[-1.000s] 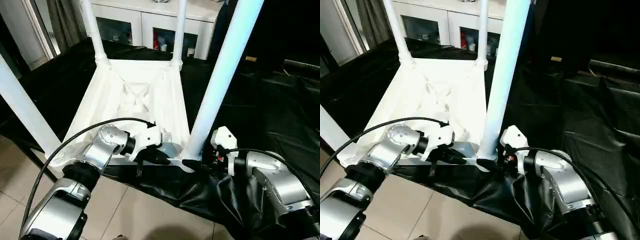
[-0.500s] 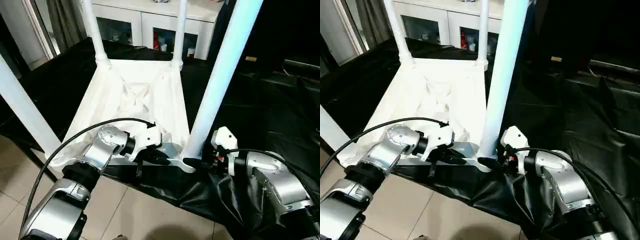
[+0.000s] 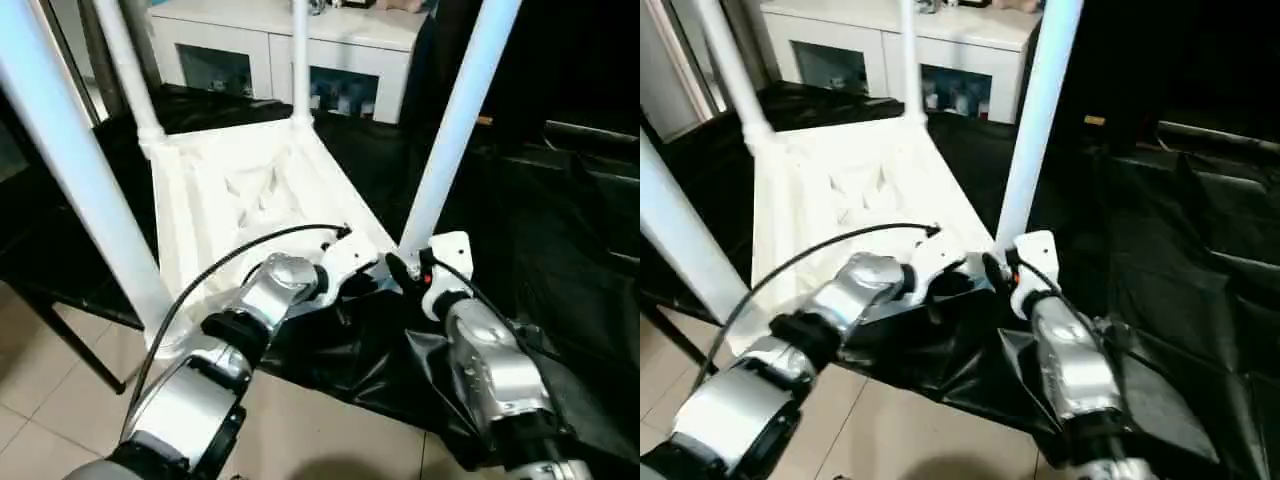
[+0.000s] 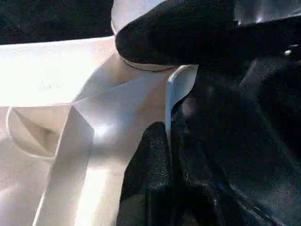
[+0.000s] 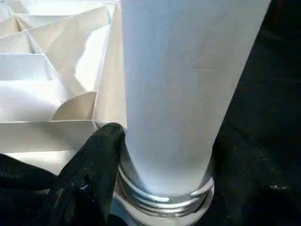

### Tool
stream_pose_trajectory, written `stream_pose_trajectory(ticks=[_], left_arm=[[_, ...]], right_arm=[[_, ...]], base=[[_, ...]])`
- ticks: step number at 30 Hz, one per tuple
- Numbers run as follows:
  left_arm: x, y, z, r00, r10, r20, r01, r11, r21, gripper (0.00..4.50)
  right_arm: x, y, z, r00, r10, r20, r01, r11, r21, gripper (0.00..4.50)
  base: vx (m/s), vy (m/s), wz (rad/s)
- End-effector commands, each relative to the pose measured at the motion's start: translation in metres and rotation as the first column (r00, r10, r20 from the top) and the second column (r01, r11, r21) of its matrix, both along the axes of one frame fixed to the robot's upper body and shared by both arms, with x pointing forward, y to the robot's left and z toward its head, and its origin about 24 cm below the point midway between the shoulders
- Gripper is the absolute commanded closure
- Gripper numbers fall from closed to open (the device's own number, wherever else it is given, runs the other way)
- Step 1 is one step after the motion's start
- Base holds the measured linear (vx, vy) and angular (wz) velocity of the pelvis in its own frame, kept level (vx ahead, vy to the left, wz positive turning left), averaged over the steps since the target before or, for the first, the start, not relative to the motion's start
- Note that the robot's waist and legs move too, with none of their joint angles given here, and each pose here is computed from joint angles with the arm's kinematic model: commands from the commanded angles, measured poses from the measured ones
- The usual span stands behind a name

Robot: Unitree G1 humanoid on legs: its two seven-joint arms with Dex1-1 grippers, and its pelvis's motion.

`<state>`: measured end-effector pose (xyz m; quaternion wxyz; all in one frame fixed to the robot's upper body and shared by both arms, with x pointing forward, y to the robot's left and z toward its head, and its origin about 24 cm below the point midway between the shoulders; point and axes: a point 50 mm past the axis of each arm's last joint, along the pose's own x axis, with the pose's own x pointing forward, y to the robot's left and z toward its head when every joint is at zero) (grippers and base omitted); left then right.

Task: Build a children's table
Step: Rotate leg to tighten

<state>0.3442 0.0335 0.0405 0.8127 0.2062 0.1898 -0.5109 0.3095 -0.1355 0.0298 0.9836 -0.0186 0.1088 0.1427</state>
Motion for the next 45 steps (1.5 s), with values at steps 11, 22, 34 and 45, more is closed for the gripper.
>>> stream_pose_trajectory(ticks=[11,22,34,45], left_arm=[[-0.004,0.021,0.004,0.983,-0.182,0.039,0.182,0.983,-0.006,4.5],[-0.029,0.058,0.008,0.897,-0.438,-0.067,0.427,0.895,-0.129,4.5],[-0.029,0.068,0.01,0.905,-0.42,-0.076,0.409,0.904,-0.121,4.5],[-0.017,0.059,0.003,0.966,-0.256,-0.042,0.254,0.966,-0.058,4.5]], right_arm=[[-0.015,-0.001,0.022,0.91,0.412,0.05,-0.413,0.91,0.027,0.7],[-0.044,-0.027,0.022,0.699,0.707,-0.108,-0.71,0.704,0.008,0.65],[-0.043,-0.024,0.021,0.643,0.755,-0.132,-0.759,0.65,0.023,1.72],[-0.037,-0.022,0.009,0.787,0.612,-0.074,-0.612,0.79,0.033,1.87]], base=[[0.0,0.0,0.0],[0.0,0.0,0.0],[0.0,0.0,0.0],[0.0,0.0,0.0]])
